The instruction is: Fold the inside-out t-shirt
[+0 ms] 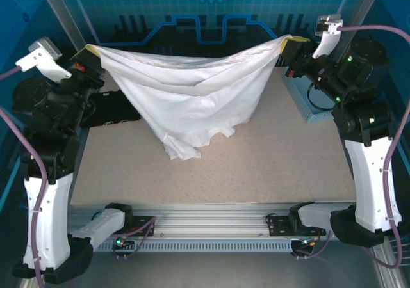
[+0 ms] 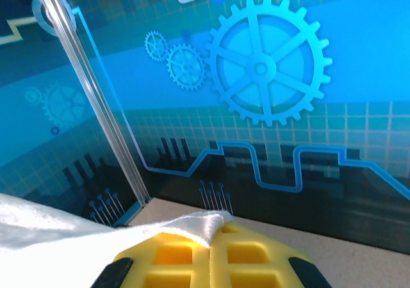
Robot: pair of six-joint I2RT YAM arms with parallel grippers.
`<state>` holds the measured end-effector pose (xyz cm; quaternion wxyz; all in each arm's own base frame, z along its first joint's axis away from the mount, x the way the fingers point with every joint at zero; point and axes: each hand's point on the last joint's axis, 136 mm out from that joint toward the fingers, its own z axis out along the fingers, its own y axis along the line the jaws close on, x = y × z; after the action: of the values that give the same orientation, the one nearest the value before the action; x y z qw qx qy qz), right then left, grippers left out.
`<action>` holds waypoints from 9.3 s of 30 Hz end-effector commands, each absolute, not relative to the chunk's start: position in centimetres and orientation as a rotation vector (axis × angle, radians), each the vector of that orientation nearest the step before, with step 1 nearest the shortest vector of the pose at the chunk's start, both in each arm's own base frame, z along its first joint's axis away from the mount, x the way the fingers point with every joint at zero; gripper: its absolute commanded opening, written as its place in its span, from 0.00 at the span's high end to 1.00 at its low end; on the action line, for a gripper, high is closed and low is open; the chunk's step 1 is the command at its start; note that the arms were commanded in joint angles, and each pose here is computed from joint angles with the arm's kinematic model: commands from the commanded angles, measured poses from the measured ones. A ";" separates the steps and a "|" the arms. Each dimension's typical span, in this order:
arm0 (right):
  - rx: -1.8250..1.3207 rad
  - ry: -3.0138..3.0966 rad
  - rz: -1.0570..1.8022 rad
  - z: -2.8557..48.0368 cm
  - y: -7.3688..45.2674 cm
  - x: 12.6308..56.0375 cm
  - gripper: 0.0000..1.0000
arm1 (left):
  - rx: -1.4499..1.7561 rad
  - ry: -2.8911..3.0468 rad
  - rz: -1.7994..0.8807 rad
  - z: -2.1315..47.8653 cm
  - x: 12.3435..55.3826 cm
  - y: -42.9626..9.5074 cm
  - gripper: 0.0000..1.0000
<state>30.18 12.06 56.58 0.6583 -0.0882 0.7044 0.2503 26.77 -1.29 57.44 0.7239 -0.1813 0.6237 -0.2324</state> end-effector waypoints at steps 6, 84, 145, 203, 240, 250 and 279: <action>-0.121 1.630 0.501 53.8 10.3 28.8 1.00 | -0.429 1.533 -0.299 52.5 29.8 0.5 1.00; -0.086 2.324 0.477 25.1 9.5 32.0 1.00 | 0.827 2.327 -0.544 5.1 30.0 -31.8 0.35; -0.733 1.988 -0.059 8.6 28.8 39.6 0.44 | 0.698 1.908 -1.100 38.4 27.1 -32.1 1.00; -1.109 2.255 0.383 11.6 34.6 32.9 1.00 | -0.181 2.002 -0.561 35.5 45.1 -11.5 1.00; -0.831 1.514 0.871 38.0 32.7 34.4 1.00 | -0.592 2.148 -0.630 20.2 42.8 -7.3 1.00; -0.875 1.537 0.987 34.5 30.7 33.2 1.00 | -0.728 2.351 -0.490 8.7 38.1 -5.6 0.94; -0.845 1.550 0.820 36.2 28.0 33.5 1.00 | -0.143 2.225 -1.177 17.7 38.3 -22.2 1.00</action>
<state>33.32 28.83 29.29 0.4946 -0.3613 0.7060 0.3555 36.07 -23.74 15.58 0.2689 -0.0269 0.8537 -0.4451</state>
